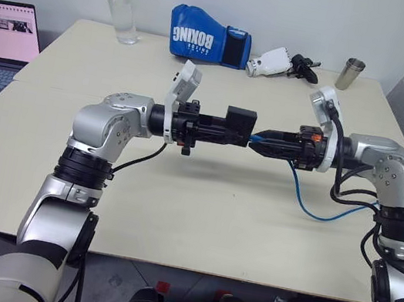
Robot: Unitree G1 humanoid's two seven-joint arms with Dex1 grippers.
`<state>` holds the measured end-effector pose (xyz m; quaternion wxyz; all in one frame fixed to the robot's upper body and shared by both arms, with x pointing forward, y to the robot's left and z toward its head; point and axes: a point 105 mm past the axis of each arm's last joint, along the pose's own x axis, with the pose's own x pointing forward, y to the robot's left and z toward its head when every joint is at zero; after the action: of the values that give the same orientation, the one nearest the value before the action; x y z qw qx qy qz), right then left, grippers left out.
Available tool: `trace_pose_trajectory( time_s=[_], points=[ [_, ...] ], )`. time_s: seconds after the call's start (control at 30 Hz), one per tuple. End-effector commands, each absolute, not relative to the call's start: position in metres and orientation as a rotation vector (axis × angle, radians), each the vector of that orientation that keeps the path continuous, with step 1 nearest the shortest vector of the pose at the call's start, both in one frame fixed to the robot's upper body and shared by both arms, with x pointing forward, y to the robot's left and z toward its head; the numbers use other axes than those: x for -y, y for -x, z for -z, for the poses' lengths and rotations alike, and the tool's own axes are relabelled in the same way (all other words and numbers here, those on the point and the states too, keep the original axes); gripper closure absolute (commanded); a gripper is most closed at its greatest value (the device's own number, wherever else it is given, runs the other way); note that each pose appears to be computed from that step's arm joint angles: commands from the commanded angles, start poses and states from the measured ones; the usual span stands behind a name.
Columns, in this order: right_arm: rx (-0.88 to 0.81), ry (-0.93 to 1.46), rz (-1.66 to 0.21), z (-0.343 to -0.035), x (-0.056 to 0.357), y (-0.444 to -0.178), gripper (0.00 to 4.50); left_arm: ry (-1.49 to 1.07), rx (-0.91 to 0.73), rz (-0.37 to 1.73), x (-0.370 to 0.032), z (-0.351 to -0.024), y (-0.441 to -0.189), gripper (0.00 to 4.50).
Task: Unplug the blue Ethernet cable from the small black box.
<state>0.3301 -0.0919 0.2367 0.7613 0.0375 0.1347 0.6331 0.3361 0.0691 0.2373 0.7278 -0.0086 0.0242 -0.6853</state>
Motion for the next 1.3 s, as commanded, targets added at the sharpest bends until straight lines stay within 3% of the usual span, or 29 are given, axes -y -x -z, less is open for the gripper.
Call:
trace_pose_trajectory(
  time_s=[0.03, 0.27, 0.7, 1.0, 1.3],
  points=[
    [-0.24, -0.068, -1.38, -0.249, 0.094, -0.33, 2.89, -0.014, -0.001, 1.532, -0.068, -0.251, -0.331, 3.72],
    [-0.249, -0.074, -1.392, -0.252, 0.095, -0.329, 4.44, -0.011, -0.007, 1.534, -0.067, -0.249, -0.331, 3.72],
    [-0.254, -0.062, -1.401, -0.254, 0.093, -0.329, 4.46, -0.016, -0.003, 1.52, -0.069, -0.25, -0.332, 3.72],
    [-0.334, -0.082, -1.335, -0.243, 0.127, -0.312, 4.46, -0.04, 0.019, 1.377, -0.107, -0.261, -0.346, 3.72],
    [-0.33, -0.108, -1.29, -0.235, 0.129, -0.312, 4.46, -0.047, 0.012, 1.355, -0.115, -0.26, -0.348, 3.72]
  ],
)
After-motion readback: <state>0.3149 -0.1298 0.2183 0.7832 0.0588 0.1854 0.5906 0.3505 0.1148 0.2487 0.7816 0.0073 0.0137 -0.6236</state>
